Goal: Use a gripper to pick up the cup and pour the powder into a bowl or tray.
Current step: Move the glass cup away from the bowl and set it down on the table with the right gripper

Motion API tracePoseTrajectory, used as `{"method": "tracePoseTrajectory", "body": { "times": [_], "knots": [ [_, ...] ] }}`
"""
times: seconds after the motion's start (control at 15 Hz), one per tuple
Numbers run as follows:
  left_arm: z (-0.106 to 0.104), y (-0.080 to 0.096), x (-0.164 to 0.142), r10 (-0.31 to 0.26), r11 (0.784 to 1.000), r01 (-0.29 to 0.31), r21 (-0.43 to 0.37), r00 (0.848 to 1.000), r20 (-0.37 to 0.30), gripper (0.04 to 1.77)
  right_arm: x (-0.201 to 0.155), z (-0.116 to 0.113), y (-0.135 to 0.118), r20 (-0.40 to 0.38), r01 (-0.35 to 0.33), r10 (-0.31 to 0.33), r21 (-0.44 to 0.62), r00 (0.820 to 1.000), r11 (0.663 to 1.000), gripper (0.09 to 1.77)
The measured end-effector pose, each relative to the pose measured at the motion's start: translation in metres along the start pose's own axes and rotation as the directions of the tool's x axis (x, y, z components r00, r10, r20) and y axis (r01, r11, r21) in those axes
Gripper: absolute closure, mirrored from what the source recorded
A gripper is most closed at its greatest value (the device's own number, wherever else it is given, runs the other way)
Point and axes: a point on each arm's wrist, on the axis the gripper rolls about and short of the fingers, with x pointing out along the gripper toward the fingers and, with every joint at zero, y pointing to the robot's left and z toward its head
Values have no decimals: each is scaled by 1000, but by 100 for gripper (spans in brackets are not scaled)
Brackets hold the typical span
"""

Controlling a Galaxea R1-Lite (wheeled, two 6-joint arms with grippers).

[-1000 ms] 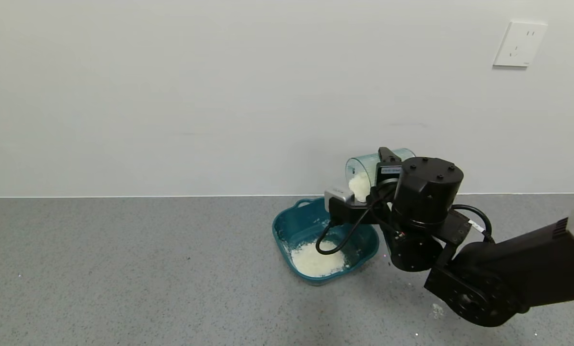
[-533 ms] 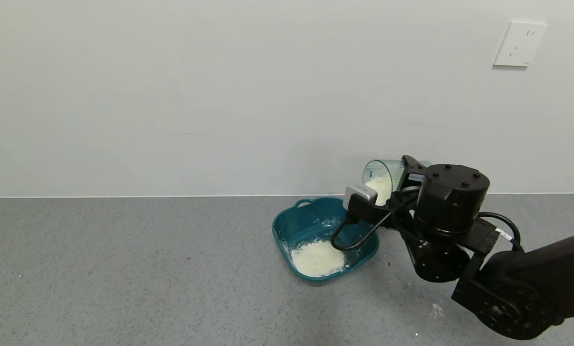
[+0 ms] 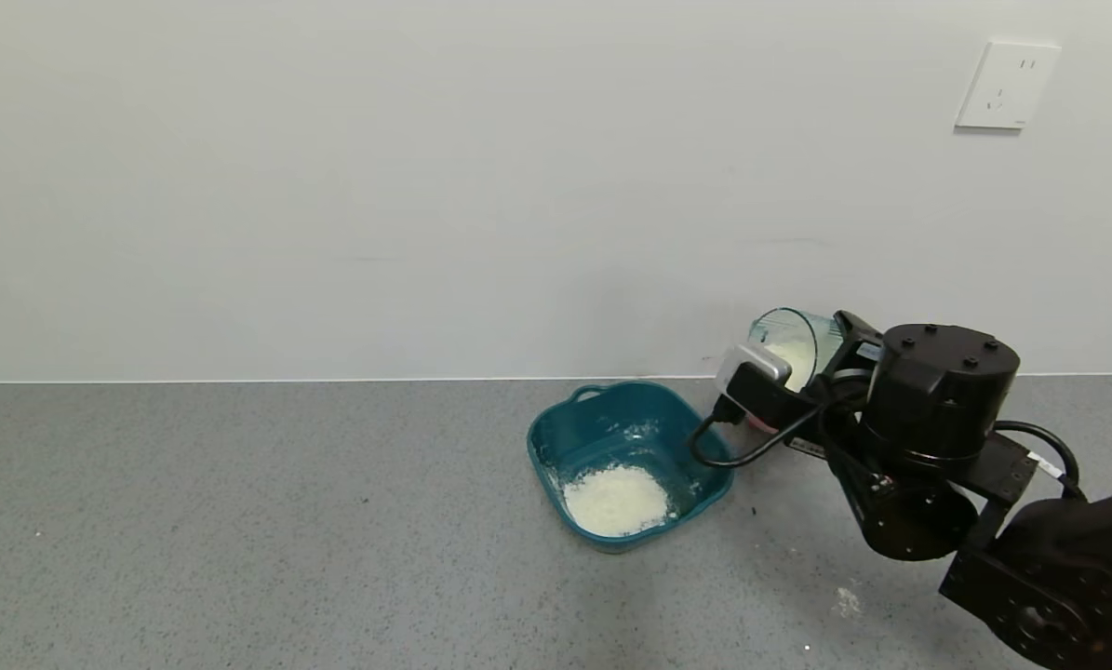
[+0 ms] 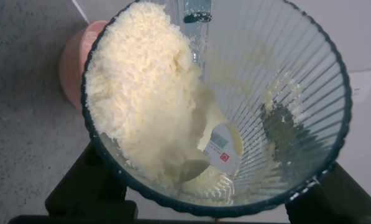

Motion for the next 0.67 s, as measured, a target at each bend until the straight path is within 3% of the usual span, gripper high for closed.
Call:
{"method": "tracePoseTrajectory", "body": {
  "times": [0.4,0.67],
  "knots": [
    [0,0,0,-1,1000,1,0,1000,0,9,-12,-21,-3,-25,-79,84,164,996,983,51],
    [0,0,0,-1,1000,1,0,1000,0,9,-19,-33,-2,-25,-107,124,359,992,927,51]
  ]
}}
